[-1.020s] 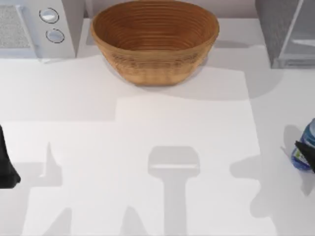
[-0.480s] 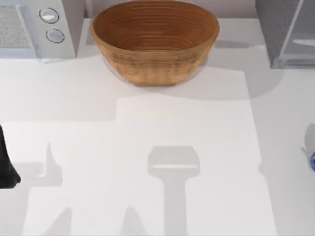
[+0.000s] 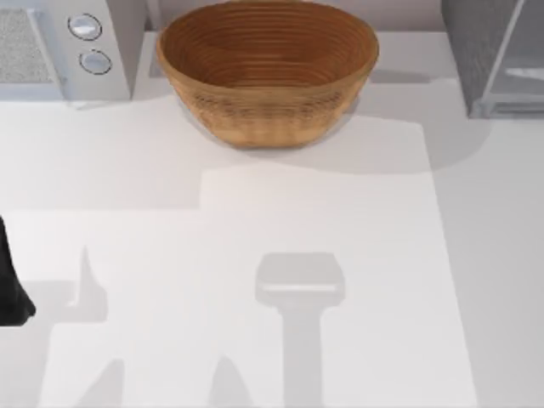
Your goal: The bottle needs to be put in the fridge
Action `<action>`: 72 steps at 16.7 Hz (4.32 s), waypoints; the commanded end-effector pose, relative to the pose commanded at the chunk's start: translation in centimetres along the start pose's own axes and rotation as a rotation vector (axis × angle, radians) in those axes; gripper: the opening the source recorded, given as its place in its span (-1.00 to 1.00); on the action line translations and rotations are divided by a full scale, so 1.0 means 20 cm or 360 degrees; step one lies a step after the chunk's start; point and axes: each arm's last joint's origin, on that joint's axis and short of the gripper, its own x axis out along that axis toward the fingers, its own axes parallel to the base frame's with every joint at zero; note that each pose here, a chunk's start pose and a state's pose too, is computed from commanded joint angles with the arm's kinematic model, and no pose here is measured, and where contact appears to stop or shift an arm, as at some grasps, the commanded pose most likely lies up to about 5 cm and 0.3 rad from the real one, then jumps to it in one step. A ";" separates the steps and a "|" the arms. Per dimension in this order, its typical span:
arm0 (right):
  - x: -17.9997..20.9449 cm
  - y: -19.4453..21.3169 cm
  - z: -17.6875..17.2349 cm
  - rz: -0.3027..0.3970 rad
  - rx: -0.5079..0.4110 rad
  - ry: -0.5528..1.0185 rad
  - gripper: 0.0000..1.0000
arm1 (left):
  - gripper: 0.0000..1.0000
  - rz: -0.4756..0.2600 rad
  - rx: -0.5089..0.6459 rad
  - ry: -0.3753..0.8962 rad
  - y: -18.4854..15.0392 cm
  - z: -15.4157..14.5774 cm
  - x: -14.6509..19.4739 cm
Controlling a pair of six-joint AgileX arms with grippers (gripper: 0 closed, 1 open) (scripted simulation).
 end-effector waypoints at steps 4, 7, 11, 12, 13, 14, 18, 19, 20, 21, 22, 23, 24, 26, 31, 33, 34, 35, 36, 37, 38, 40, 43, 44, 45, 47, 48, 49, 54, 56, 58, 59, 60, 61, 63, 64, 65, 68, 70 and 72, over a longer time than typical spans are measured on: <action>0.01 0.00 -0.01 0.0005 0.0013 0.0004 -0.98 | 1.00 0.0000 0.0000 0.0000 0.00 0.00 0.00; 0.03 0.04 0.04 -0.0024 0.0062 0.0050 -0.98 | 1.00 0.0000 0.0000 0.0000 0.00 0.00 0.00; 0.10 0.17 0.17 -0.0141 0.0172 0.0176 -0.98 | 1.00 0.0000 0.0000 0.0000 0.00 0.00 0.00; 0.11 0.21 0.21 -0.0187 0.0191 0.0206 -0.98 | 1.00 0.0000 0.0000 0.0000 0.00 0.00 0.00; 0.12 0.26 0.25 -0.0242 0.0204 0.0231 -0.98 | 1.00 0.0000 0.0000 0.0000 0.00 0.00 0.00; 0.13 0.32 0.29 -0.0304 0.0209 0.0249 -0.98 | 1.00 0.0000 0.0000 0.0000 0.00 0.00 0.00; 0.11 0.55 0.41 -0.0605 0.0176 0.0226 -0.98 | 1.00 0.0000 0.0000 0.0000 0.00 0.00 0.00; 0.09 0.61 0.42 -0.0686 0.0161 0.0196 -0.98 | 1.00 0.0000 0.0000 0.0000 0.00 0.00 0.00; 0.08 0.66 0.42 -0.0765 0.0147 0.0158 -0.98 | 1.00 0.0000 0.0000 0.0000 0.00 0.00 0.00; 0.06 0.71 0.42 -0.0841 0.0133 0.0115 -0.98 | 1.00 0.0000 0.0000 0.0000 0.00 0.00 0.00; 0.05 0.75 0.42 -0.0912 0.0119 0.0067 -0.98 | 1.00 0.0000 0.0000 0.0000 0.00 0.00 0.00; 0.03 0.78 0.41 -0.0977 0.0107 0.0019 -0.98 | 1.00 0.0000 0.0000 0.0000 0.00 0.00 0.00; 0.02 0.81 0.39 -0.1035 0.0098 -0.0027 -0.98 | 1.00 0.0000 0.0000 0.0000 0.00 0.00 0.00; 0.01 0.85 0.36 -0.1129 0.0087 -0.0100 -0.98 | 1.00 0.0000 0.0000 0.0000 0.00 0.00 0.00; 0.00 0.88 0.31 -0.1229 0.0080 -0.0168 -0.98 | 1.00 0.0000 0.0000 0.0000 0.00 0.00 0.00; 0.00 0.88 0.31 -0.1229 0.0080 -0.0168 -0.98 | 1.00 0.0000 0.0000 0.0000 0.00 0.00 0.00; 0.00 0.88 0.31 -0.1229 0.0080 -0.0168 -0.98 | 1.00 0.0000 0.0000 0.0000 0.00 0.00 0.00; 0.00 0.88 0.31 -0.1230 0.0083 -0.0167 -0.98 | 1.00 0.0000 0.0000 0.0000 0.00 0.00 0.00; 0.00 0.88 0.31 -0.1230 0.0083 -0.0167 -0.98 | 1.00 0.0000 0.0000 0.0000 0.00 0.00 0.00; 0.00 0.88 0.32 -0.1230 0.0080 -0.0172 -0.98 | 1.00 0.0000 0.0000 0.0000 0.00 0.00 0.00; 0.00 0.88 0.34 -0.1230 0.0075 -0.0182 -0.98 | 1.00 0.0000 0.0000 0.0000 0.00 0.00 0.00; 0.00 0.86 0.41 -0.1228 0.0062 -0.0207 -0.98 | 1.00 0.0000 0.0000 0.0000 0.00 0.00 0.00; 0.02 0.81 0.54 -0.1220 0.0050 -0.0226 -0.98 | 1.00 0.0000 0.0000 0.0000 0.00 0.00 0.00; 0.04 0.78 0.59 -0.1217 0.0049 -0.0227 -0.98 | 1.00 0.0000 0.0000 0.0000 0.00 0.00 0.00; 0.07 0.74 0.64 -0.1216 0.0048 -0.0227 -0.98 | 1.00 0.0000 0.0000 0.0000 0.00 0.00 0.00; 0.13 0.63 0.73 -0.1217 0.0049 -0.0223 -0.98 | 1.00 0.0000 0.0000 0.0000 0.00 0.00 0.00; 0.17 0.57 0.77 -0.1219 0.0050 -0.0220 -0.98 | 1.00 0.0000 0.0000 0.0000 0.00 0.00 0.00; 0.21 0.49 0.80 -0.1223 0.0053 -0.0215 -0.98 | 1.00 0.0000 0.0000 0.0000 0.00 0.00 0.00; 0.46 0.04 0.76 -0.1247 0.0076 -0.0190 -0.98 | 1.00 0.0000 0.0000 0.0000 0.00 0.00 0.00; 0.54 -0.14 0.67 -0.1253 0.0087 -0.0178 -0.98 | 1.00 0.0000 0.0000 0.0000 0.00 0.00 0.00; 0.61 -0.28 0.54 -0.1252 0.0095 -0.0167 -0.98 | 1.00 0.0000 0.0000 0.0000 0.00 0.00 0.00; 0.64 -0.34 0.48 -0.1250 0.0098 -0.0162 -0.98 | 1.00 0.0000 0.0000 0.0000 0.00 0.00 0.00; 0.66 -0.40 0.42 -0.1247 0.0099 -0.0159 -0.98 | 1.00 0.0000 0.0000 0.0000 0.00 0.00 0.00; 0.68 -0.44 0.36 -0.1243 0.0098 -0.0158 -0.98 | 1.00 0.0000 0.0000 0.0000 0.00 0.00 0.00; 0.71 -0.50 0.28 -0.1236 0.0091 -0.0161 -0.98 | 1.00 0.0000 0.0000 0.0000 0.00 0.00 0.00; 0.72 -0.52 0.26 -0.1233 0.0087 -0.0164 -0.98 | 1.00 0.0000 0.0000 0.0000 0.00 0.00 0.00; 0.72 -0.53 0.24 -0.1231 0.0084 -0.0166 -0.98 | 1.00 0.0000 0.0000 0.0000 0.00 0.00 0.00; 0.72 -0.53 0.23 -0.1230 0.0083 -0.0167 -0.98 | 1.00 0.0000 0.0000 0.0000 0.00 0.00 0.00; 0.73 -0.52 0.23 -0.1222 0.0093 -0.0158 -0.98 | 1.00 0.0000 0.0000 0.0000 0.00 0.00 0.00; 0.74 -0.53 0.22 -0.1231 0.0094 -0.0152 -0.98 | 1.00 0.0000 0.0000 0.0000 0.00 0.00 0.00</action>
